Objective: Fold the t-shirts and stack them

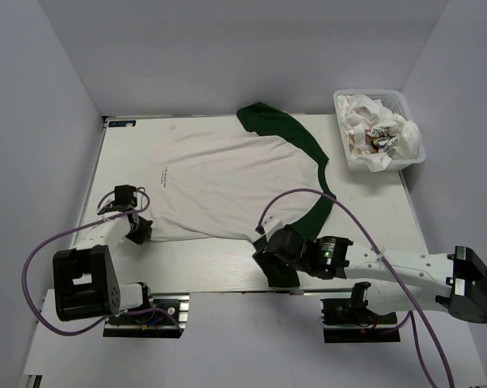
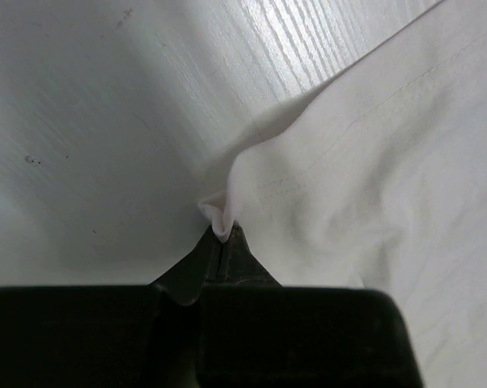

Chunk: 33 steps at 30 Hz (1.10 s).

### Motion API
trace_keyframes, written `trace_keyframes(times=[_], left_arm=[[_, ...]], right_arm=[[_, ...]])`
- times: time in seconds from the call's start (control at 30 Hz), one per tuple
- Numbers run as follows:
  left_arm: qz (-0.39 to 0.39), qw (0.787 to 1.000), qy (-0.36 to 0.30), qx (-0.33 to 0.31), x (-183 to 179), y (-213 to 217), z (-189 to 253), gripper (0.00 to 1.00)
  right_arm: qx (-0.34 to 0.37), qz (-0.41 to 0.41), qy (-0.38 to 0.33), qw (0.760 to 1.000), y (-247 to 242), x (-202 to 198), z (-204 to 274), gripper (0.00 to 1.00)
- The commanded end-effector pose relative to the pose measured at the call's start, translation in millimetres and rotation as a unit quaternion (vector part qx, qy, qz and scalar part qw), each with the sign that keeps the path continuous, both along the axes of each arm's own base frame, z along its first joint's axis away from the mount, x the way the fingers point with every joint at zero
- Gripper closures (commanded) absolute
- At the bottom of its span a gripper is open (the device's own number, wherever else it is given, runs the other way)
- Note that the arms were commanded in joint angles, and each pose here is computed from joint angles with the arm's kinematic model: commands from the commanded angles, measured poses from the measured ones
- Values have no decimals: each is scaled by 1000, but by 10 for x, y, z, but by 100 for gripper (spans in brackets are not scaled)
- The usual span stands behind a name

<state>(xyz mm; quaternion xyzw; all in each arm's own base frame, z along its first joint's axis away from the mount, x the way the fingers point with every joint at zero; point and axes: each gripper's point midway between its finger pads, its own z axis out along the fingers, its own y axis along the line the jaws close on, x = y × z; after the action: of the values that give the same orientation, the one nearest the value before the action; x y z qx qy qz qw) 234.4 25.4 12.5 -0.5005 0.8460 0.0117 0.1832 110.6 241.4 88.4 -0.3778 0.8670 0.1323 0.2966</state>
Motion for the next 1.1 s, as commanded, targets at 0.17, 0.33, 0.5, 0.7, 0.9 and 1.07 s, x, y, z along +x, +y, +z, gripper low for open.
trace_keyframes(times=[0.17, 0.33, 0.5, 0.7, 0.9, 1.07], left_arm=[[-4, 1000, 4, 18, -111, 60, -24, 100], [-10, 1000, -10, 16, -80, 45, -2, 100], [-12, 1000, -10, 12, -78, 28, -2, 100], [-20, 1000, -15, 4, -54, -2, 4, 100], [-20, 1000, -22, 5, -46, -1, 67, 100], [-20, 999, -34, 7, -37, 0, 157, 100]], right_arm=[[-57, -129, 112, 984, -513, -423, -347, 10], [-31, -114, 117, 986, -442, -488, -482, 14], [-15, -112, 113, 987, -321, -456, -567, 19], [-16, -179, 71, 981, -436, -260, -565, 79], [2, -227, 118, 967, -632, -427, -403, 100], [128, -218, 194, 948, -424, -641, -3, 100]])
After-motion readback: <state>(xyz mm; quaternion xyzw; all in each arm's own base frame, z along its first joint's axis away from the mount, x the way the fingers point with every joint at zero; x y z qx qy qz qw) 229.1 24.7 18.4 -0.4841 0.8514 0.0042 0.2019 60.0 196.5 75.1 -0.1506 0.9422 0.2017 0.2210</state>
